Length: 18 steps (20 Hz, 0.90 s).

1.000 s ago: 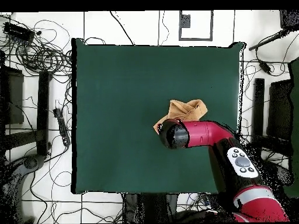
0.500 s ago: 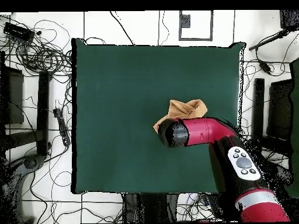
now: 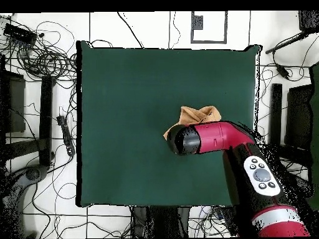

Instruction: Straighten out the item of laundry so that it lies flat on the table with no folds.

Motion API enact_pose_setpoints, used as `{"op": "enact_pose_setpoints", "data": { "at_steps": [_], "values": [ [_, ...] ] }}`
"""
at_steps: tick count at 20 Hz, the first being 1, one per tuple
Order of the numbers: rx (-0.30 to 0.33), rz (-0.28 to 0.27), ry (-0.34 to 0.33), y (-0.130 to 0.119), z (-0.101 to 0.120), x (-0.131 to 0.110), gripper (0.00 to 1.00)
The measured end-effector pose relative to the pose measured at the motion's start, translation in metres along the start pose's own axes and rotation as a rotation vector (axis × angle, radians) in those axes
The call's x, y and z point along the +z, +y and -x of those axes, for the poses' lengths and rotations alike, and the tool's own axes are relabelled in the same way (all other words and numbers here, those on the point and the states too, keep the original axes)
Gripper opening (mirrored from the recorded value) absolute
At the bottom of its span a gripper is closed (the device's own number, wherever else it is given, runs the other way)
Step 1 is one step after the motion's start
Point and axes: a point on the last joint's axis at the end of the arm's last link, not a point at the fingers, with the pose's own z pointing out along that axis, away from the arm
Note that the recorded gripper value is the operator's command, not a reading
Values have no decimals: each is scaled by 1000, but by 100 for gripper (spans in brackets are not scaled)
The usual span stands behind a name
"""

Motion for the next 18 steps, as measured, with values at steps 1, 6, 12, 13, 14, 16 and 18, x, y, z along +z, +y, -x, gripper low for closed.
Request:
{"op": "enact_pose_setpoints", "data": {
  "at_steps": [1,6,12,13,14,16,18],
  "values": [
    [0,-1,0,-1,0,0,100],
    [0,3,3,0,-2,2,100],
    [-7,2,8,1,-4,6,100],
    [-7,3,8,1,-4,6,100],
    [-7,3,8,1,-4,6,100],
    [-7,4,9,1,-4,6,100],
    [-7,6,11,2,-4,8,100]
  ]
}}
